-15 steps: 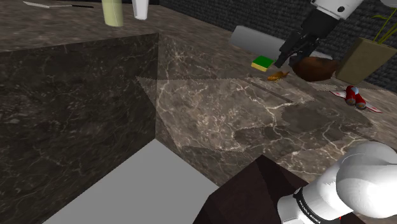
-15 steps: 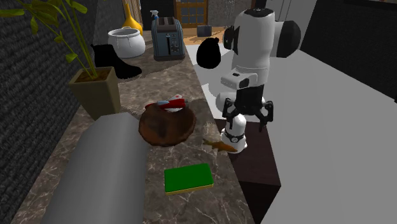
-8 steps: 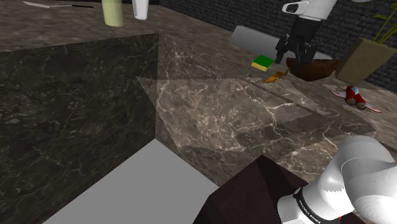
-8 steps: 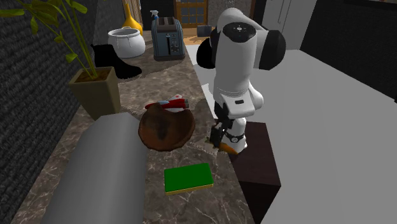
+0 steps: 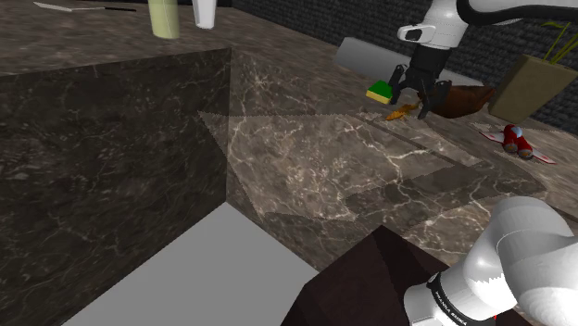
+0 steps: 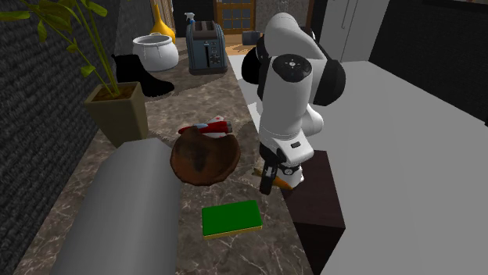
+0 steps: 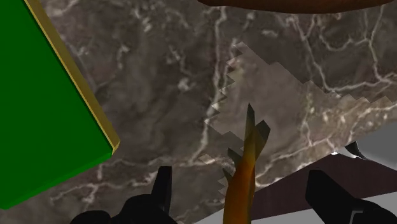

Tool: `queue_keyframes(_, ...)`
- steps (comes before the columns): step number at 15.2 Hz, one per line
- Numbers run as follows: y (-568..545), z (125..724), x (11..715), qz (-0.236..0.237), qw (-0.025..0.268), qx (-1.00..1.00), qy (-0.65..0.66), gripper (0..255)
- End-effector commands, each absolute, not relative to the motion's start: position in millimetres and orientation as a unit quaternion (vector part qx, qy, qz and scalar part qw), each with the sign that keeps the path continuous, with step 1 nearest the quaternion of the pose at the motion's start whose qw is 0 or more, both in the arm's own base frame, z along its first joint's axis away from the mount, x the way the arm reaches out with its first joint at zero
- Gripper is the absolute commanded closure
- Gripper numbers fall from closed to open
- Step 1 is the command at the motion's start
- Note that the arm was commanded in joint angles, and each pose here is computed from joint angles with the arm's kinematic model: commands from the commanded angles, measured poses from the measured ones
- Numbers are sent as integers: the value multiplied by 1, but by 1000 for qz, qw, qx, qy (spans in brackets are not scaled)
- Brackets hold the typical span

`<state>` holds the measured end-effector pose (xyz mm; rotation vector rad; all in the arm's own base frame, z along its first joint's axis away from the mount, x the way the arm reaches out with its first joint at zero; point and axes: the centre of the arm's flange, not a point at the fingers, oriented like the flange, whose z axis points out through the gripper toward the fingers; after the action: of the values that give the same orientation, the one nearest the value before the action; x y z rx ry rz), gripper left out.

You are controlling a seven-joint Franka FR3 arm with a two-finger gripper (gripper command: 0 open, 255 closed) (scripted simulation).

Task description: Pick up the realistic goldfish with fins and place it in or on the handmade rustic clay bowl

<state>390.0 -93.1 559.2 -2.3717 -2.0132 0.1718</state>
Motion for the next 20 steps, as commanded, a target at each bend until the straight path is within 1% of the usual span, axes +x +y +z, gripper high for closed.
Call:
queue_keyframes(1,-94,556,389,55,13,-761,-647,0)
queue_keyframes(8,-94,556,389,55,13,-761,-647,0)
queue_keyframes(9,-94,556,389,55,13,-761,-647,255)
queue_keyframes(18,-94,556,389,55,13,-761,-647,255)
queue_keyframes(20,-94,566,389,55,13,-761,-647,255)
